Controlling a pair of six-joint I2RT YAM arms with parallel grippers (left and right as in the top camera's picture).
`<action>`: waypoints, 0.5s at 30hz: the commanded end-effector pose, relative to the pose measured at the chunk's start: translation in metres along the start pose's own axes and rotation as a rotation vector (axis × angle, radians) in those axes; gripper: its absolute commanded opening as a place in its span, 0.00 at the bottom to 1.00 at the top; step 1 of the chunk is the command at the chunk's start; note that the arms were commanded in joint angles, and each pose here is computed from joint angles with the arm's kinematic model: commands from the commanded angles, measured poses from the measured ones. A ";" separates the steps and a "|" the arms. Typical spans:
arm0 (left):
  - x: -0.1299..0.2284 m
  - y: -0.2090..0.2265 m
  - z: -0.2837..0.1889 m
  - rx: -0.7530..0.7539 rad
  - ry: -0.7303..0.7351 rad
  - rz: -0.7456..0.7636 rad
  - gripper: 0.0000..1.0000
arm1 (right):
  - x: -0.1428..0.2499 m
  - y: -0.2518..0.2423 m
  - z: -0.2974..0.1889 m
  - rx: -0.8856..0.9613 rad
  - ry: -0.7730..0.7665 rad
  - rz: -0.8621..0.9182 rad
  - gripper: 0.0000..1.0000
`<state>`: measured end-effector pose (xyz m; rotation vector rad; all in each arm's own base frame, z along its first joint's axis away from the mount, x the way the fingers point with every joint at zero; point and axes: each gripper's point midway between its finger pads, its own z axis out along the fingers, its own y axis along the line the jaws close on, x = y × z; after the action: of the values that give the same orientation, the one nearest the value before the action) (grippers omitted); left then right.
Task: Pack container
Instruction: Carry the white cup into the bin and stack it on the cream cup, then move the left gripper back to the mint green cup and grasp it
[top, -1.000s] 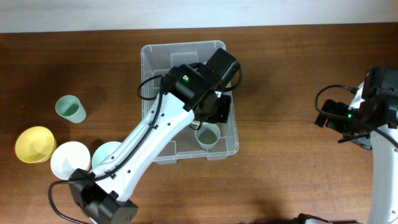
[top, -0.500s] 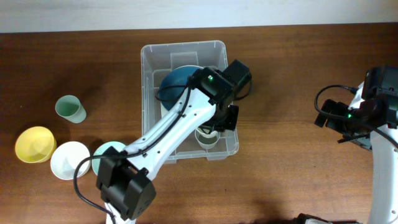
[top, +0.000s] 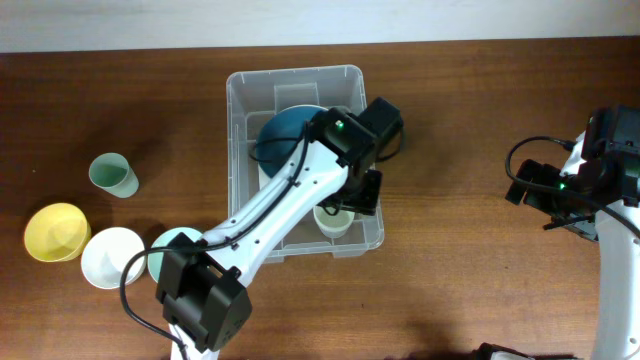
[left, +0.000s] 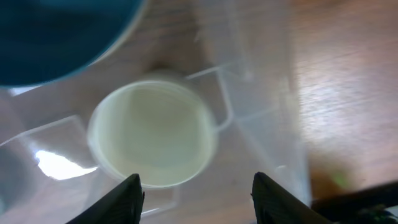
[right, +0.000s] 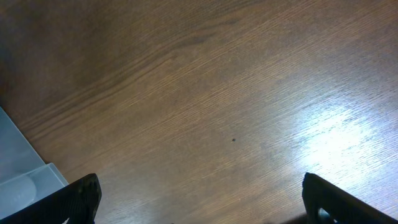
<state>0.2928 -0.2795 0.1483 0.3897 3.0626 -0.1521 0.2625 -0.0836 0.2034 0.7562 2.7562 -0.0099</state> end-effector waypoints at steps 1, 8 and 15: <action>-0.031 0.052 -0.036 -0.112 -0.122 -0.074 0.58 | -0.002 0.001 -0.007 -0.014 -0.022 -0.005 0.99; -0.059 0.211 -0.140 -0.193 -0.392 -0.460 0.87 | -0.002 0.001 -0.007 -0.014 -0.022 -0.005 0.99; -0.036 0.348 -0.142 -0.274 -0.387 -0.792 0.87 | -0.002 0.001 -0.007 -0.014 -0.022 -0.005 0.99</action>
<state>0.4106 0.0098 0.2674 -0.6203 2.6379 0.0860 0.2619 -0.0828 0.2032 0.7559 2.7597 -0.0049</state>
